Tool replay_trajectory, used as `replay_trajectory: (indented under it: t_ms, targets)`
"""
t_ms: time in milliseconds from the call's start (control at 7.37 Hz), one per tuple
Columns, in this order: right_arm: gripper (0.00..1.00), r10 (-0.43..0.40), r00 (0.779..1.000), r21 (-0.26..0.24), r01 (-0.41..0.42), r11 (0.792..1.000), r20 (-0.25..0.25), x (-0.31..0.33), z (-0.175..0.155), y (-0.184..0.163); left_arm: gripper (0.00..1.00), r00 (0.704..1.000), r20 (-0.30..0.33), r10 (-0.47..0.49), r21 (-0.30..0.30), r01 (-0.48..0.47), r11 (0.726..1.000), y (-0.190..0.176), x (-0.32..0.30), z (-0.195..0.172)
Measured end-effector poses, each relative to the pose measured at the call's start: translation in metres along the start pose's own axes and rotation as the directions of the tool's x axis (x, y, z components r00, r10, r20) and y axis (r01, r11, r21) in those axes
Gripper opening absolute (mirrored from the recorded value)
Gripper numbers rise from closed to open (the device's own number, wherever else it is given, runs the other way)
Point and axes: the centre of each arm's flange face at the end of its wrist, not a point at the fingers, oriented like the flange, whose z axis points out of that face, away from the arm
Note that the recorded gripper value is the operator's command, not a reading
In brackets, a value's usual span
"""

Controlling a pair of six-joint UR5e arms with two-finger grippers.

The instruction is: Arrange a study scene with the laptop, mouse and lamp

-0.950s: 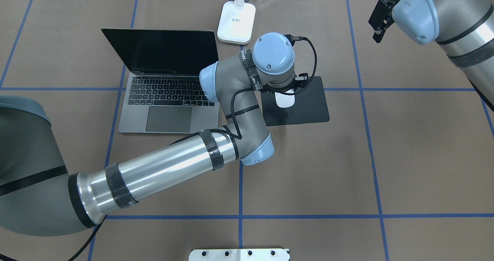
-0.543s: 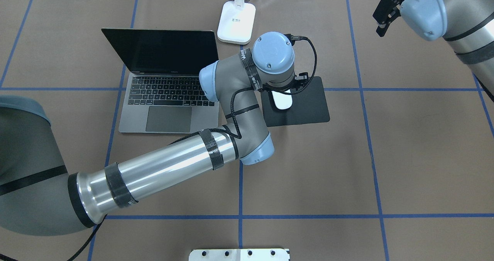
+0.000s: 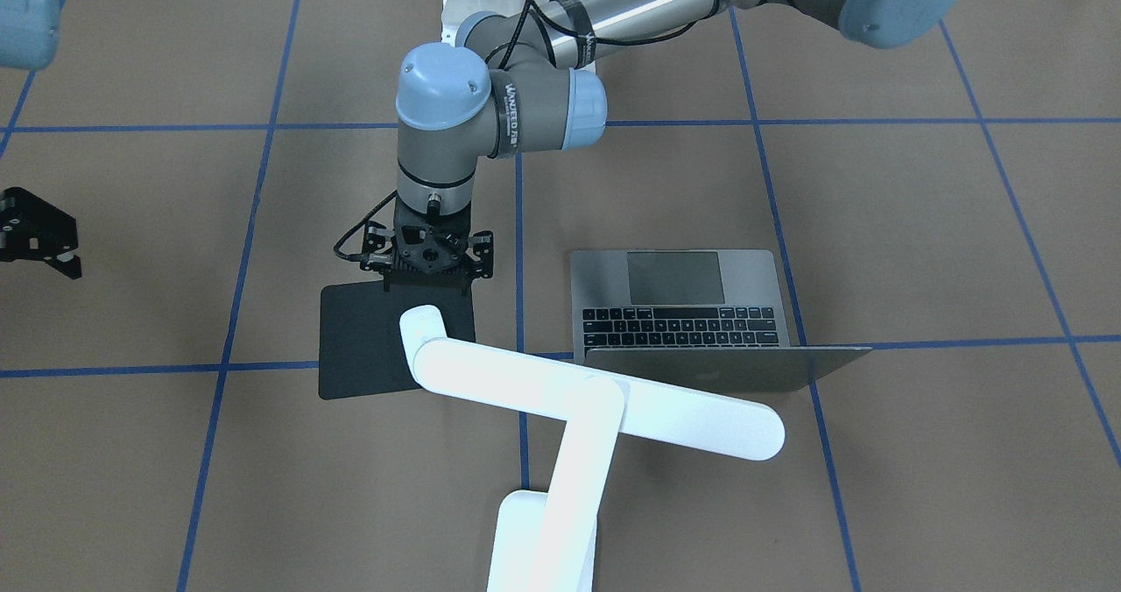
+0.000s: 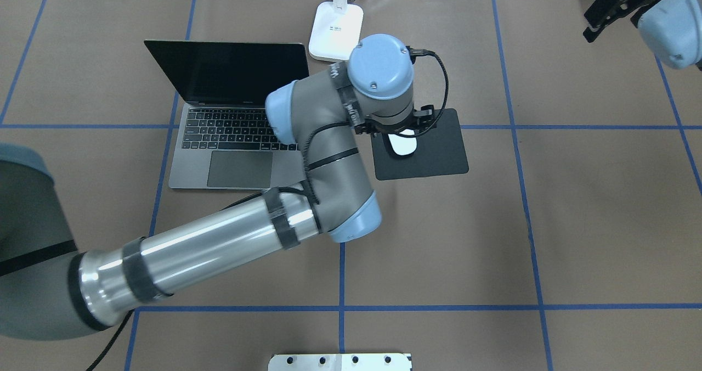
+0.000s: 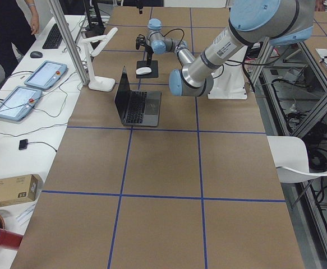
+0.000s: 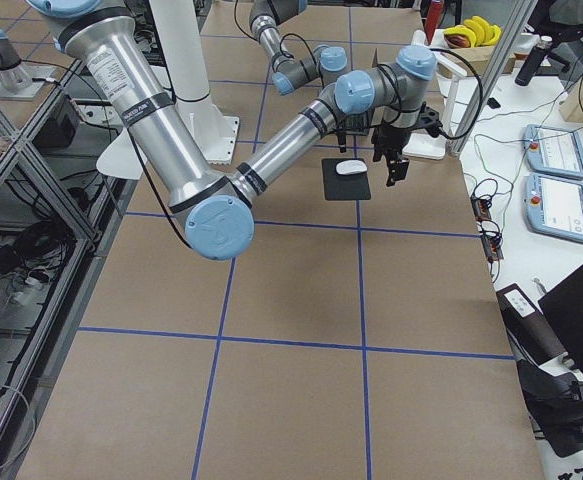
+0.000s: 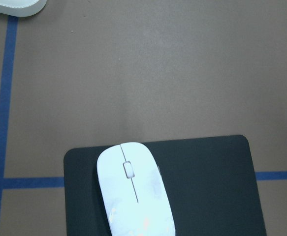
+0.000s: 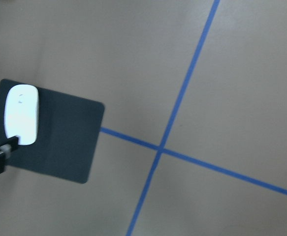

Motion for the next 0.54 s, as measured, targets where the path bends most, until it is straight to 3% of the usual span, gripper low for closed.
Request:
replay_trajectory:
  t_ms: [271, 543]
  targets:
    - [1.00, 0.055, 0.998, -0.031, -0.055, 0.998, -0.020, 0.053, 0.018, 0.009, 0.99, 0.998, 0.036, 0.044, -0.042, -0.042, 0.998, 0.030, -0.053, -0.052]
    - [1.00, 0.139, 0.990, -0.055, -0.140, 0.989, -0.034, 0.104, 0.029, 0.030, 0.99, 0.990, 0.053, 0.127, -0.043, -0.125, 0.991, 0.051, -0.125, -0.107]
